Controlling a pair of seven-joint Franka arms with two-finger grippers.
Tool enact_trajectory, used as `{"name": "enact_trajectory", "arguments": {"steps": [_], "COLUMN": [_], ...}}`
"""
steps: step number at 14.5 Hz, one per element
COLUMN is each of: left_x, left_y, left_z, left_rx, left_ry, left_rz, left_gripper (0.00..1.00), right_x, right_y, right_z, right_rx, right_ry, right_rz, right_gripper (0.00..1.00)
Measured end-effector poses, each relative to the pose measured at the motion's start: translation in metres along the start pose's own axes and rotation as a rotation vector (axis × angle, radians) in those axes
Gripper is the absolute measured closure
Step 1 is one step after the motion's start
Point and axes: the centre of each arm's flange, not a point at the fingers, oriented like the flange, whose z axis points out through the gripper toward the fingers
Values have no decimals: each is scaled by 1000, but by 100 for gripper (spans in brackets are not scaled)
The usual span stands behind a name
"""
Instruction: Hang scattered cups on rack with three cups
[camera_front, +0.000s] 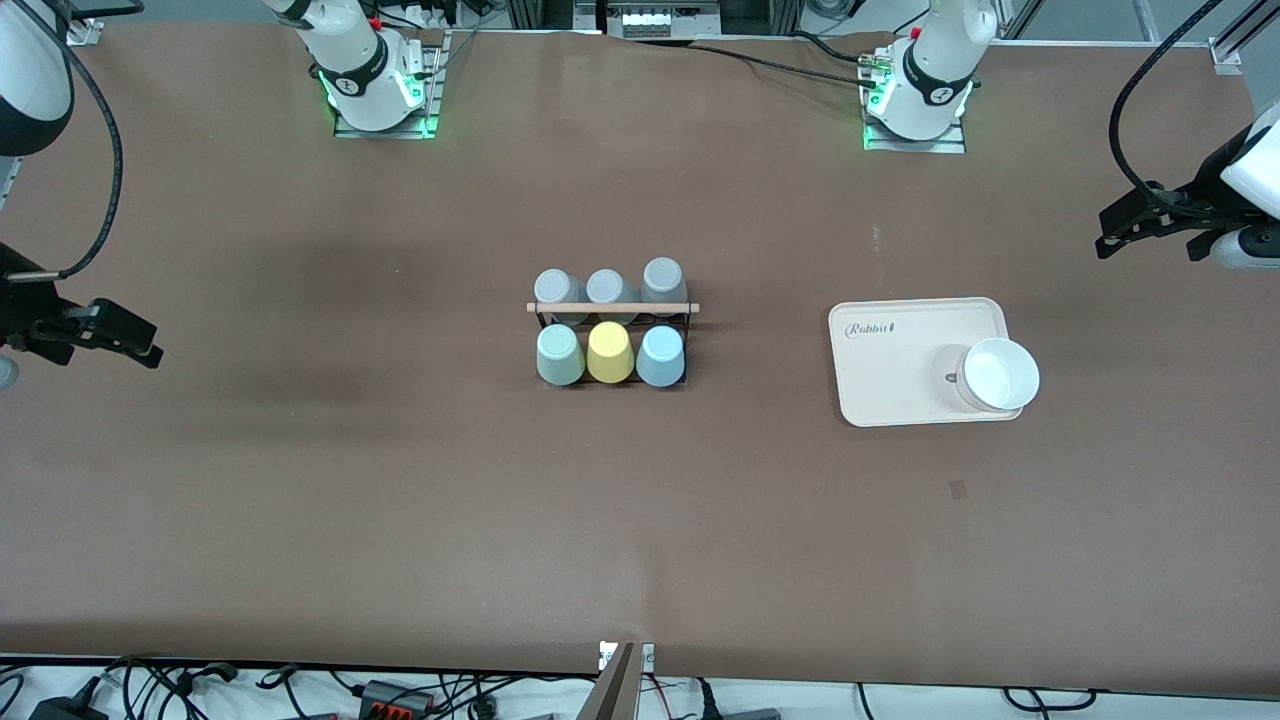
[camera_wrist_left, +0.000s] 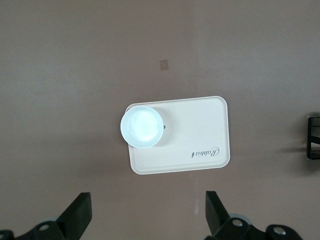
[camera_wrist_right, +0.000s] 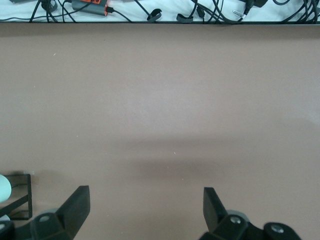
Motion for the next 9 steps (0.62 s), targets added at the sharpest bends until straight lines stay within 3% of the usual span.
{"name": "enact_trajectory", "arguments": {"steps": [6,9], "left_x": [0,0], "left_y": [0,0], "left_z": [0,0], "left_rx": [0,0], "left_ry": [-4,-4], "left_rz": [0,1], "left_gripper": [0,0], "right_x": [-46,-73], "right_y": [11,12], "right_z": [8,8], "right_rx": [-2,-2], "right_ry": [-61,-59], "right_rz": [5,6], "right_gripper": [0,0]}}
